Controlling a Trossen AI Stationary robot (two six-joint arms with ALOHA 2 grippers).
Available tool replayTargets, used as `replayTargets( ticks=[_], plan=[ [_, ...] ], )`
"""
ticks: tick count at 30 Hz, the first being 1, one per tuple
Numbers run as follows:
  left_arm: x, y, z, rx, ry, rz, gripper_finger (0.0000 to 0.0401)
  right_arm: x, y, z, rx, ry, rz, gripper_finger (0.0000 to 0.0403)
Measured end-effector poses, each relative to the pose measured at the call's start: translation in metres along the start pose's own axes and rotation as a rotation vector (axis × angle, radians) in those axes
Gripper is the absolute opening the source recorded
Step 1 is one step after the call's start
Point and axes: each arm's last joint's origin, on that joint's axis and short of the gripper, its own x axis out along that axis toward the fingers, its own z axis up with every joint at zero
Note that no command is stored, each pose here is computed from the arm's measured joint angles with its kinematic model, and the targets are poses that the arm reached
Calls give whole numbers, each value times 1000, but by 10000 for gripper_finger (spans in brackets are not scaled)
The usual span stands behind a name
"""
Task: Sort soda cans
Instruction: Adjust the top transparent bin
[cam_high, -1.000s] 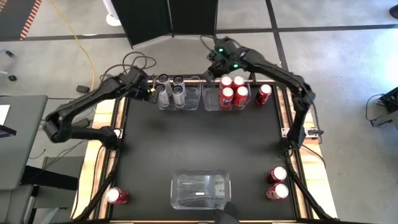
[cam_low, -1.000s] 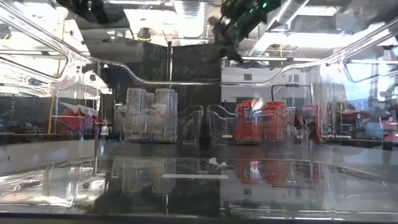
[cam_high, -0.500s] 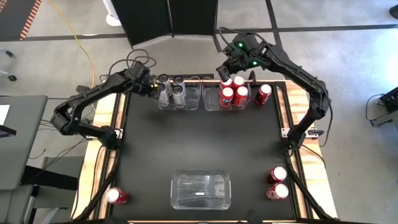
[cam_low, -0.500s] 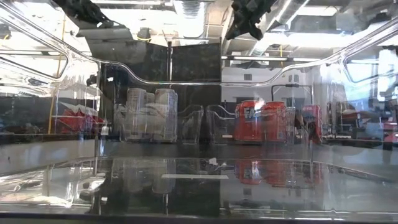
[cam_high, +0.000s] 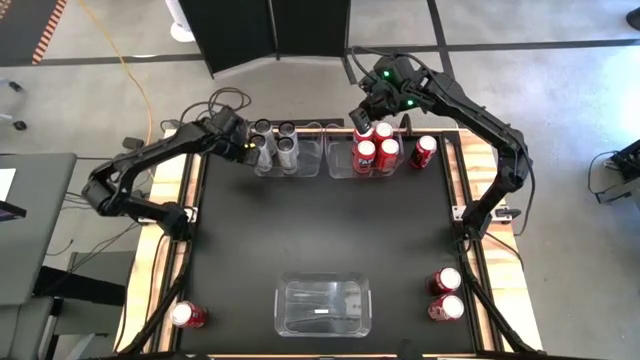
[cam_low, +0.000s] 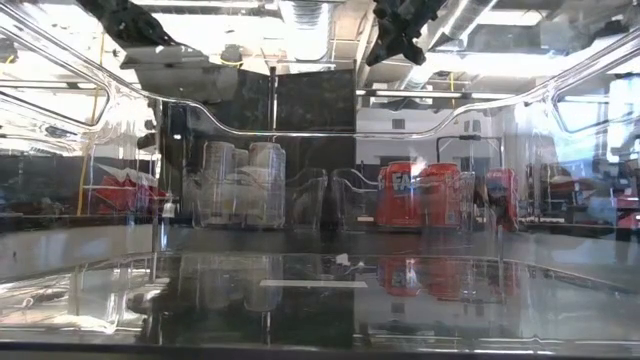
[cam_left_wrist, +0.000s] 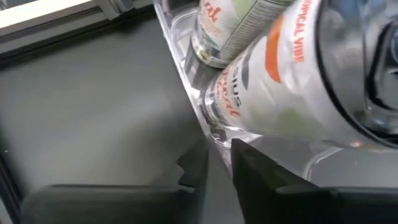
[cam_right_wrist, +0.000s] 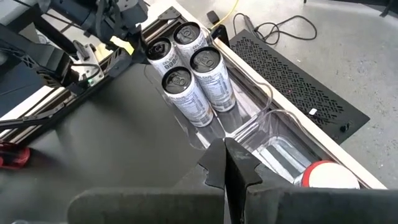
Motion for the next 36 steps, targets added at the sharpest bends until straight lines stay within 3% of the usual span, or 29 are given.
replayTargets(
  ticks=[6, 18, 28, 36],
  plan=[
    [-10, -2, -6, -37, -14, -8, 12, 0, 0, 1, -2, -9, 1, 15],
    [-22, -17, -28, 22, 91, 2, 11, 1, 3, 0, -7, -7, 8, 15],
    [-24, -24, -33, 243, 107, -34, 11, 3, 17, -4, -27, 13, 38, 15],
    [-24, -25, -25, 456, 22, -55, 11, 17, 48, -23, -93, 147, 89, 15]
  ],
)
